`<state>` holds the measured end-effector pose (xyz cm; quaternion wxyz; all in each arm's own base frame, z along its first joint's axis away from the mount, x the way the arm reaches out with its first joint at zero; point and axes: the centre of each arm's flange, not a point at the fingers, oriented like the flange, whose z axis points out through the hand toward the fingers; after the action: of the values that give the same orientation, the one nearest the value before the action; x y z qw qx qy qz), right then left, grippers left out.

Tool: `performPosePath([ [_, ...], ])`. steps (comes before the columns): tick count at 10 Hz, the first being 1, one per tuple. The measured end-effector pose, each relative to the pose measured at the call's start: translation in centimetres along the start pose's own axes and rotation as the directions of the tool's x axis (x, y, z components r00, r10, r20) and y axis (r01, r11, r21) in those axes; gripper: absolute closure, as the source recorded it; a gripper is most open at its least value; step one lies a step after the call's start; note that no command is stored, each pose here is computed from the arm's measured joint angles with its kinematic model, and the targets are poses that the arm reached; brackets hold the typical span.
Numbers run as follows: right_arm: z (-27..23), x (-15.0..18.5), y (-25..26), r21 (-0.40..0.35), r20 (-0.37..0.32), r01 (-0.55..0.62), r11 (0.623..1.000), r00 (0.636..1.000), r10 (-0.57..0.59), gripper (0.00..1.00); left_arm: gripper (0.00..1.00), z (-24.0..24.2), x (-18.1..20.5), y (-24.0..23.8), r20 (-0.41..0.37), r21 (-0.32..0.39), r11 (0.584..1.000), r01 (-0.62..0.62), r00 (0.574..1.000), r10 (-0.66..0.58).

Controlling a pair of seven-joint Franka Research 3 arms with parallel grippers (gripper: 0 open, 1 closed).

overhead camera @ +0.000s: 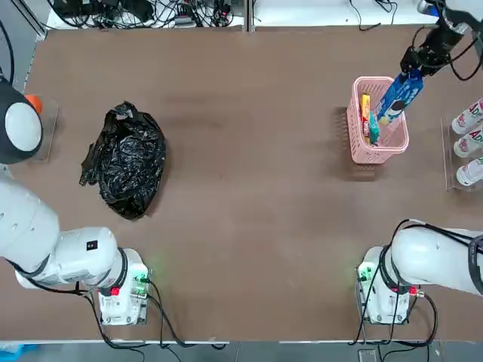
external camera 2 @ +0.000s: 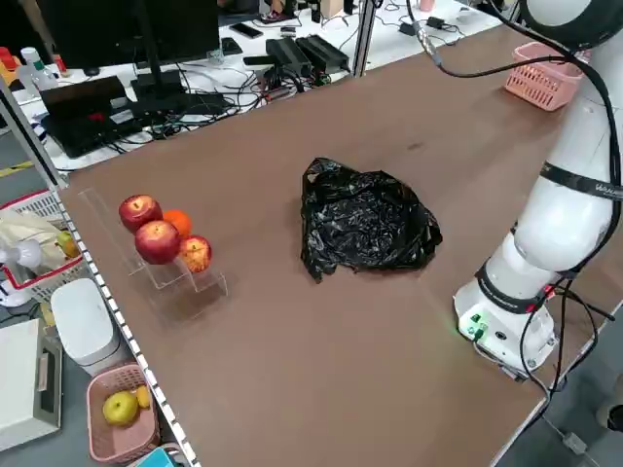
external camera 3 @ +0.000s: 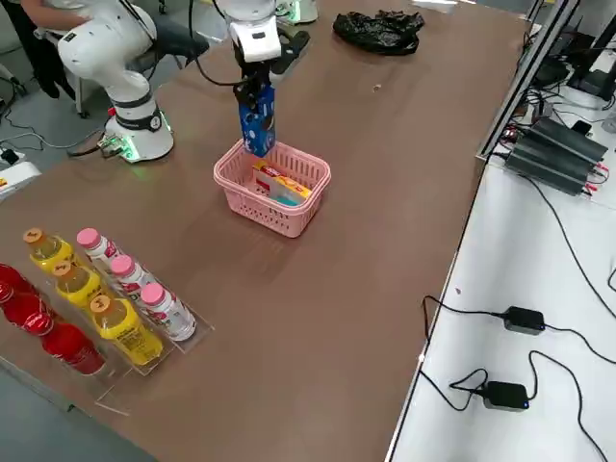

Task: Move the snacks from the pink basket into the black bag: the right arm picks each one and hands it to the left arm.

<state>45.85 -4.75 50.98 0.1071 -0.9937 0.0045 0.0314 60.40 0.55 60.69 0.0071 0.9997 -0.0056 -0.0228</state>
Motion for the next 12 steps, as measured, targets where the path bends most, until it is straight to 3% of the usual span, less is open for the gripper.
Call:
performPosePath([
  [2,-0.7,0.2,-1.5,0.154,-0.01,-0.025,0.988,1.0,0.027,0.5,0.0,0.6,0.2,0.2,0.012,-0.001,1.0,-0.005,1.0,0.005],
  [4,-0.3,0.8,-3.2,0.338,-0.002,-0.058,0.94,0.998,0.062,0.5,0.0,1.1,0.4,0.0,0.023,-0.002,1.0,0.012,1.0,-0.012],
  [8,4.0,4.0,-8.0,0.638,0.087,-0.127,0.759,0.992,0.093,0.5,0.0,2.6,0.8,3.5,0.062,-0.018,0.977,0.214,0.975,-0.212],
  [12,9.1,6.1,-16.6,0.796,0.163,-0.183,0.576,0.983,0.087,0.5,0.0,5.8,0.3,15.7,0.12,0.03,0.875,0.483,0.867,-0.483],
])
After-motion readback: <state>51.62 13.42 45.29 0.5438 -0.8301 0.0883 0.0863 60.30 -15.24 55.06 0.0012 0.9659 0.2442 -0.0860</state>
